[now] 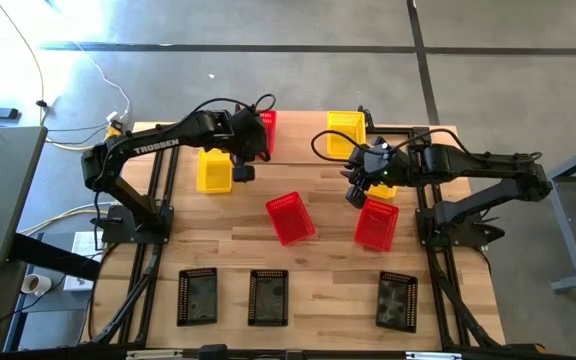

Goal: Stack baskets on shelf by color
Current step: Put the left red bin on the shelf, then put the right black bin on the shelf

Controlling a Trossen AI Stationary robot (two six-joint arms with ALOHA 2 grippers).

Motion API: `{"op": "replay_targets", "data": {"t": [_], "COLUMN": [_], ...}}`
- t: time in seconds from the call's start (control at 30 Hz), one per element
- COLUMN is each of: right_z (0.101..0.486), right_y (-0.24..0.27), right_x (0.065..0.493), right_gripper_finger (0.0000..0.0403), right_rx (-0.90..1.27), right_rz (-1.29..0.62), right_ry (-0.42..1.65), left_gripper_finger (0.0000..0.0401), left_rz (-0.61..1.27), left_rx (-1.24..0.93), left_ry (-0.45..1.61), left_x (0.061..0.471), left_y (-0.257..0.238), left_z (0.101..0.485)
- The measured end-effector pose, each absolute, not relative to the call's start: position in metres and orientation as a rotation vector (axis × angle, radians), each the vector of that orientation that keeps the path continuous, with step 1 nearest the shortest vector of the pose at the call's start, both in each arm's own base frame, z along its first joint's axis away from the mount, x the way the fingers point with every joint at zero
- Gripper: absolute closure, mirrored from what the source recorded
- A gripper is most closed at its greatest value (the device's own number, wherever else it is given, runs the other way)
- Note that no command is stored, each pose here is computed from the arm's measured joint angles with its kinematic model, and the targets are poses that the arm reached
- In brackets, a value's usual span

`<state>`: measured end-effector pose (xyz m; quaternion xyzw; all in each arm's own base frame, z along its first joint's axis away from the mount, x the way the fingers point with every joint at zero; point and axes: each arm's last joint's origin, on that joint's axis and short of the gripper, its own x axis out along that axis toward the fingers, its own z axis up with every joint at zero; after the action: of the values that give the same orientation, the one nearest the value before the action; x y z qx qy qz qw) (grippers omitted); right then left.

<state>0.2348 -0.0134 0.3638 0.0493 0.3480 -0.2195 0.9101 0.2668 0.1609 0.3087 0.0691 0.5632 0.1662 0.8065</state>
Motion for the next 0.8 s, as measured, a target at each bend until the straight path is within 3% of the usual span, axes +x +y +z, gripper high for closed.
{"op": "replay_targets", "data": {"t": [0.8], "right_z": [0.3638], "right_y": [-0.0133], "right_x": [0.2348], "right_gripper_finger": [0.0329], "right_rx": [0.102], "right_rz": [-0.452], "right_ry": [0.717], "left_gripper_finger": [0.0244], "left_rz": [0.399], "left_rx": [0.142], "left_ry": [1.186], "left_x": [0.2665], "left_y": [0.1591], "left_z": [0.3176]}}
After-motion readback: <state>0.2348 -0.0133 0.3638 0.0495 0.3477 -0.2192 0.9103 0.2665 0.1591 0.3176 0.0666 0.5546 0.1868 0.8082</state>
